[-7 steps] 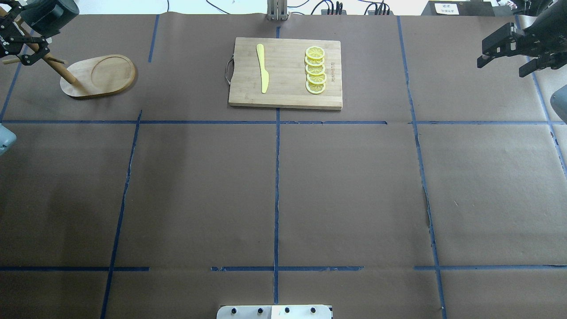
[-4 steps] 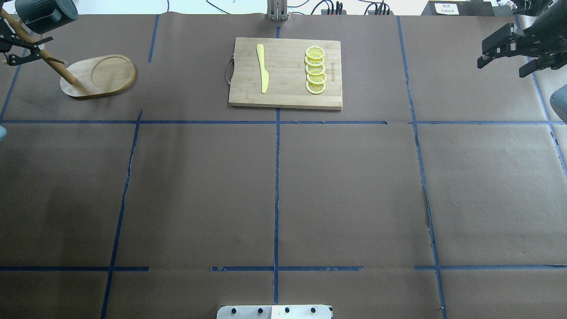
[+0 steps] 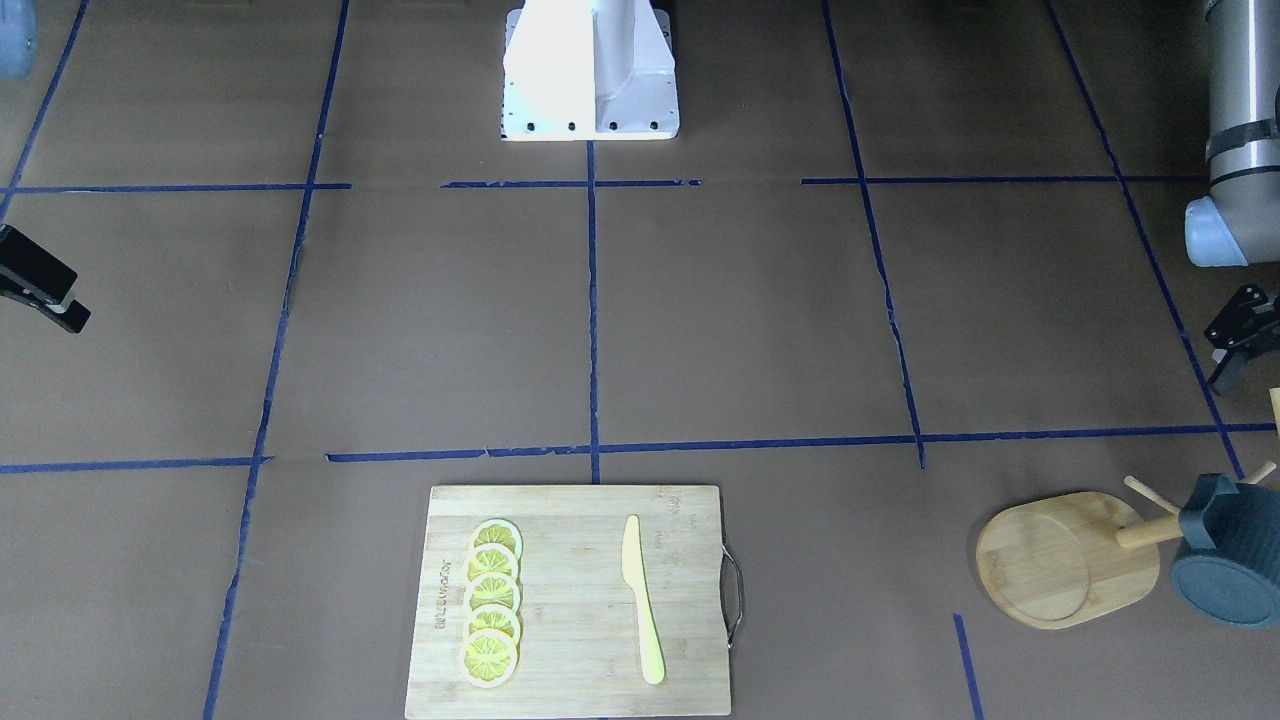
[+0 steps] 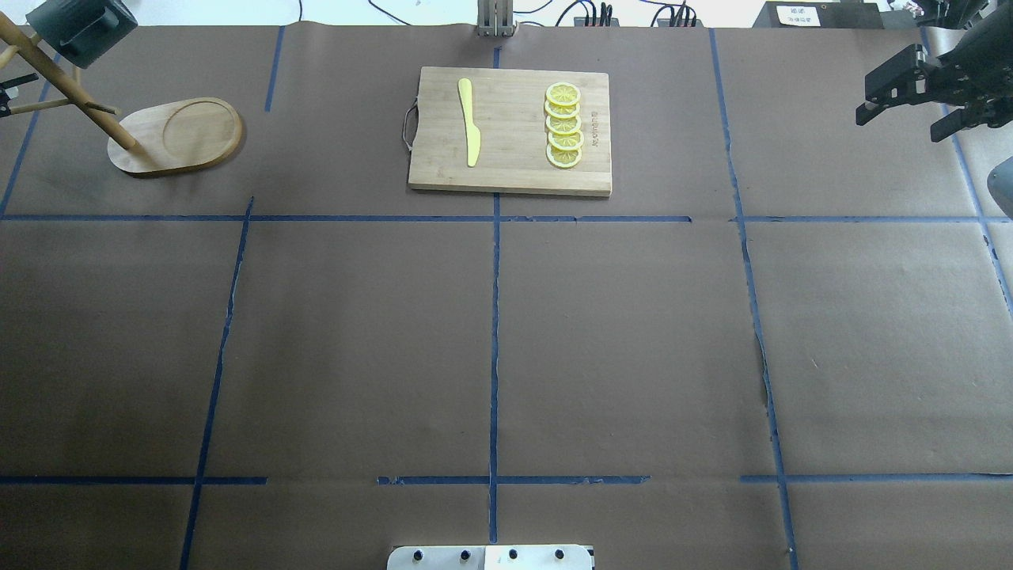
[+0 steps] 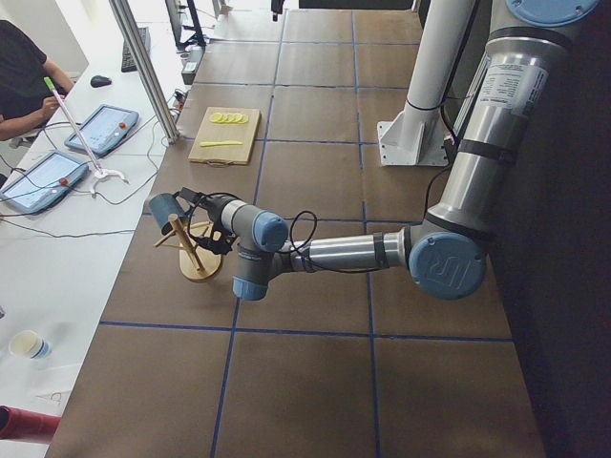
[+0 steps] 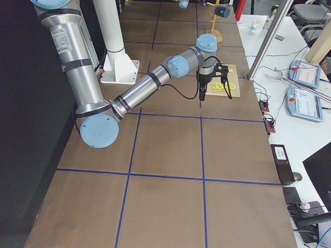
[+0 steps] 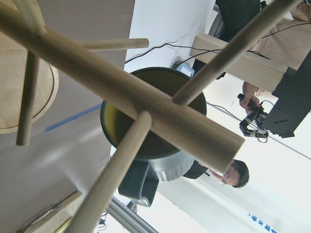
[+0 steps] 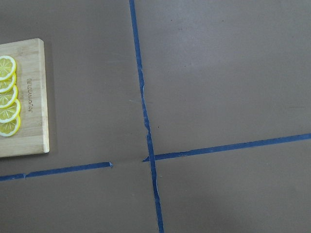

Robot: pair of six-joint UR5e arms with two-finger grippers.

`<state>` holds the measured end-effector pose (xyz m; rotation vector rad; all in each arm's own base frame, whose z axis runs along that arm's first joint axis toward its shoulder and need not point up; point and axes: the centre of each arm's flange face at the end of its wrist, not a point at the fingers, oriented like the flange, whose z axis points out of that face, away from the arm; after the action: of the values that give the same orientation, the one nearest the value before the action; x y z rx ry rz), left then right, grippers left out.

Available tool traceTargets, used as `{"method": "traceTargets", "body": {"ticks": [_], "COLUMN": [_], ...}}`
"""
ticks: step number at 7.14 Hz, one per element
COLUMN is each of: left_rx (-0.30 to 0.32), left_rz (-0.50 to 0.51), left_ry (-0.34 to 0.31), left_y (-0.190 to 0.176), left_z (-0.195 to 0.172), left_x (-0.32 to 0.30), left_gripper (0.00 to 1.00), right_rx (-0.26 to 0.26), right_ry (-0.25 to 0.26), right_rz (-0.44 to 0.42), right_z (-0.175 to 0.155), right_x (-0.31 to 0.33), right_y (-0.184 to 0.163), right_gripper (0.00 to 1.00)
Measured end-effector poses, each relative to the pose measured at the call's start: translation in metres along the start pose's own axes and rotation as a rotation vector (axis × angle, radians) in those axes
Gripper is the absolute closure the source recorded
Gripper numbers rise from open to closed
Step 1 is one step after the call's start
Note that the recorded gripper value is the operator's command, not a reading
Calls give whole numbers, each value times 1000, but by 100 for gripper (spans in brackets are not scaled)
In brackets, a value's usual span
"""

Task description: Hang cup on storage rack

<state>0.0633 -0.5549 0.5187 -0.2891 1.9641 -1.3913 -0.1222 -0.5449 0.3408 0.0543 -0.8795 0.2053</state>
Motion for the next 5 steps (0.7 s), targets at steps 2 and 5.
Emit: {"method": "traceTargets", "body": {"ticks": [2,5], "left_rx": [11,86], "left_rz": [169,701], "left_ry": [-52,-227], "left_y": [20,50], "left_z": [-32,-48], "left_x": [46,92], "left_gripper": [0,0], "right_rx": [2,11], "right_ry": [4,17], "right_rz": [14,35], "right_z": [-2,-4], "right_x": [9,26], "right_y": [-1,-3], "right_gripper": [0,0]}}
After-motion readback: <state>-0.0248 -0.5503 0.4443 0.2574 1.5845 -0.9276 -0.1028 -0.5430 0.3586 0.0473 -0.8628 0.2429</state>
